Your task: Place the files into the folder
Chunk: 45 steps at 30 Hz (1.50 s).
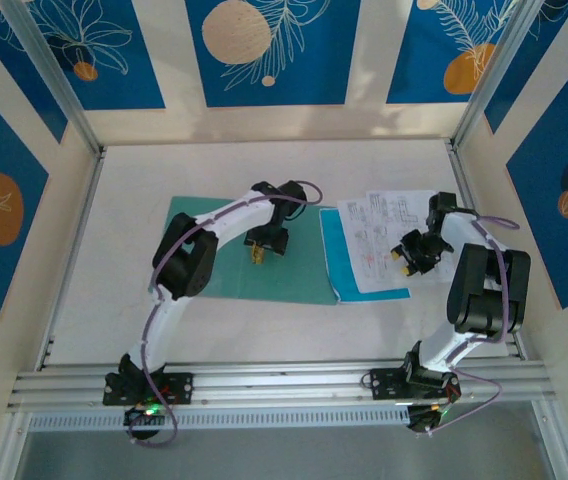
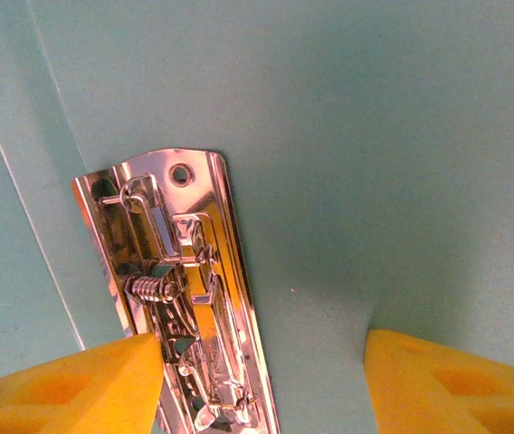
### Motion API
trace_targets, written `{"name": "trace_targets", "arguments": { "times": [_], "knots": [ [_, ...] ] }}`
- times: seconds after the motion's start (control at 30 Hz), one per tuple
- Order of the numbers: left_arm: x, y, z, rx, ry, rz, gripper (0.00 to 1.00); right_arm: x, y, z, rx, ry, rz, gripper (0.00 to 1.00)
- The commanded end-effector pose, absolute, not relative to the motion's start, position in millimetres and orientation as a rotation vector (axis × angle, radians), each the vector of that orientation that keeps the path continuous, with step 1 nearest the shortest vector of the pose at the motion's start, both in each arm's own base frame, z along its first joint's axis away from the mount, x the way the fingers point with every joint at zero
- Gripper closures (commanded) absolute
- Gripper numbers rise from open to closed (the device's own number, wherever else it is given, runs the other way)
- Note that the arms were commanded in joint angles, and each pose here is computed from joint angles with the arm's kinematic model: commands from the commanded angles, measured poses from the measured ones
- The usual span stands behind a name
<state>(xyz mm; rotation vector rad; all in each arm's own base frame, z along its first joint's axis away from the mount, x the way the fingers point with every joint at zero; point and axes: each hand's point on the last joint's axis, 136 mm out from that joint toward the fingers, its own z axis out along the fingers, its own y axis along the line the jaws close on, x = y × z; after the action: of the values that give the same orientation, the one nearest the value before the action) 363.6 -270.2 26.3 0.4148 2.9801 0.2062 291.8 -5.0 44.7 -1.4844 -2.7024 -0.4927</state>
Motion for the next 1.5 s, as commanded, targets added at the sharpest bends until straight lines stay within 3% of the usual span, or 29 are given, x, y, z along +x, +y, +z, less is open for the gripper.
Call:
{"name": "trace_targets", "arguments": {
  "times": [0.0, 0.57, 0.83, 1.1, 1.47],
  "knots": [
    [341.5, -274.5, -3.1, 0.516, 3.060, 0.271, 0.41, 280.3, 2.0, 40.9, -1.470, -2.662, -0.478, 0.66],
    [340.3, -359.7, 15.5, 0.329, 3.064, -0.139, 0.42, 280.0, 8.3, 33.2, -1.429, -2.649, -0.452, 0.66],
    [339.6, -384.1, 18.1, 0.316, 3.065, -0.247, 0.44, 300.8, -23.3, 55.6, -1.550, -2.703, -0.475, 0.65],
    [343.0, -393.9, 17.9, 0.155, 3.074, -0.327, 0.45, 308.7, -56.1, 44.3, -1.665, -2.610, -0.427, 0.66],
    [374.9, -375.4, 18.1, -0.311, 3.006, -0.520, 0.48, 285.4, -12.6, 19.0, -1.459, -2.553, -0.313, 0.67]
  ]
}}
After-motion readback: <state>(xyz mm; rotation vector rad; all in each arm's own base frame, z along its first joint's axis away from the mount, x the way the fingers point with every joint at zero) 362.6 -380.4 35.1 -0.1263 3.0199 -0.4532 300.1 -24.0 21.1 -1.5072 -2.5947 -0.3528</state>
